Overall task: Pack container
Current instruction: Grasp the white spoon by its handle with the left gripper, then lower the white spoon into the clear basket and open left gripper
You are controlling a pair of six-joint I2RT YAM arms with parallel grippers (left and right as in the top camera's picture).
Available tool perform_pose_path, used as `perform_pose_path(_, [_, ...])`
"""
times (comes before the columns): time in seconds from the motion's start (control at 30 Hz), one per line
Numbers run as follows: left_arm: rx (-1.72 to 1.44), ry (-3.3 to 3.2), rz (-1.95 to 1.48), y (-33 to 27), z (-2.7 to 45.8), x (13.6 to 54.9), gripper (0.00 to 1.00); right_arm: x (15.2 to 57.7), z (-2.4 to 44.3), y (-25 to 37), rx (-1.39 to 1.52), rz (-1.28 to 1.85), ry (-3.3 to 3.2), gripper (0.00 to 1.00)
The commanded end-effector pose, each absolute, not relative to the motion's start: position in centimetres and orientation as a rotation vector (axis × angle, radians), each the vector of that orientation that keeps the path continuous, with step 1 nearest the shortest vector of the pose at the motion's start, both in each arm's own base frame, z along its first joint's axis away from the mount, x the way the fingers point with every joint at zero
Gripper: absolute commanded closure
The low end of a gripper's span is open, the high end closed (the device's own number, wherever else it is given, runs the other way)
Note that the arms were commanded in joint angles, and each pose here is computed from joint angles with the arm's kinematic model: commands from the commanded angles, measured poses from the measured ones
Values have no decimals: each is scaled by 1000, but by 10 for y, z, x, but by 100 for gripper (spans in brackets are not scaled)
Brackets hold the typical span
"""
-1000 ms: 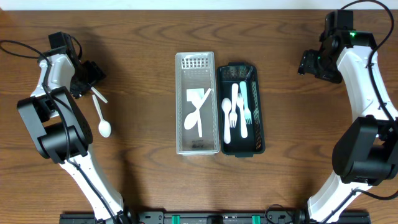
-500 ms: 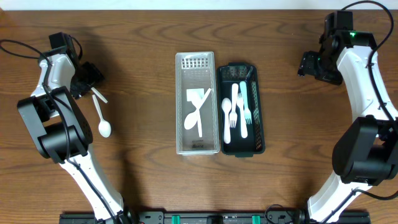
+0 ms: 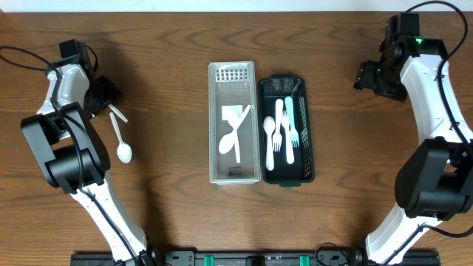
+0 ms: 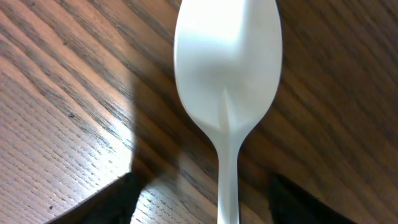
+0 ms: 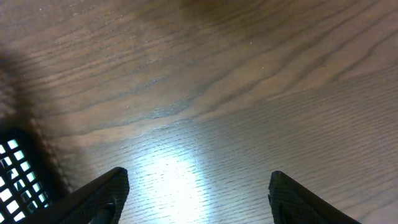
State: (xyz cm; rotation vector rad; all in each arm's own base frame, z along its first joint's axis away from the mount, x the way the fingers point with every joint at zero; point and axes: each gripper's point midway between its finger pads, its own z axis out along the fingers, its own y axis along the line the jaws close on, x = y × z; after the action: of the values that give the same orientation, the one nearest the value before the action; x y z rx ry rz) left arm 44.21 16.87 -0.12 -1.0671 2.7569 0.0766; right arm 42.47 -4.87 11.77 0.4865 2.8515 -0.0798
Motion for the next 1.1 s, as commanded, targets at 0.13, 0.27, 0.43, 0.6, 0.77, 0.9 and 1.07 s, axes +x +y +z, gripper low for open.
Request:
perform_pose_path(0.13, [-1092, 2827, 138, 172, -29, 427, 68, 422, 112, -54, 526, -76, 2864, 25])
perform_pose_path(0.27, [-1092, 2827, 138, 172, -29, 427, 74, 422, 112, -54, 526, -76, 2865, 25])
perform_pose_path(0.43, [-1092, 2827, 138, 172, -29, 427, 91, 421, 112, -53, 527, -76, 2867, 25])
perform_pose_path(0.6, [-1090, 2828, 138, 172, -29, 427, 94, 420, 111, -53, 527, -77, 2872, 25])
perform_pose_path(0.77, [-1034, 2817, 137, 168, -17, 434, 94, 420, 111, -53, 528, -77, 2874, 25])
perform_pose_path(0.9, [-902, 2800, 135, 155, 13, 446, 94, 420, 111, -53, 527, -78, 2873, 25])
perform_pose_path(1.07, [-750, 2761, 113, 111, 76, 452, 94, 422, 112, -54, 526, -83, 2866, 25])
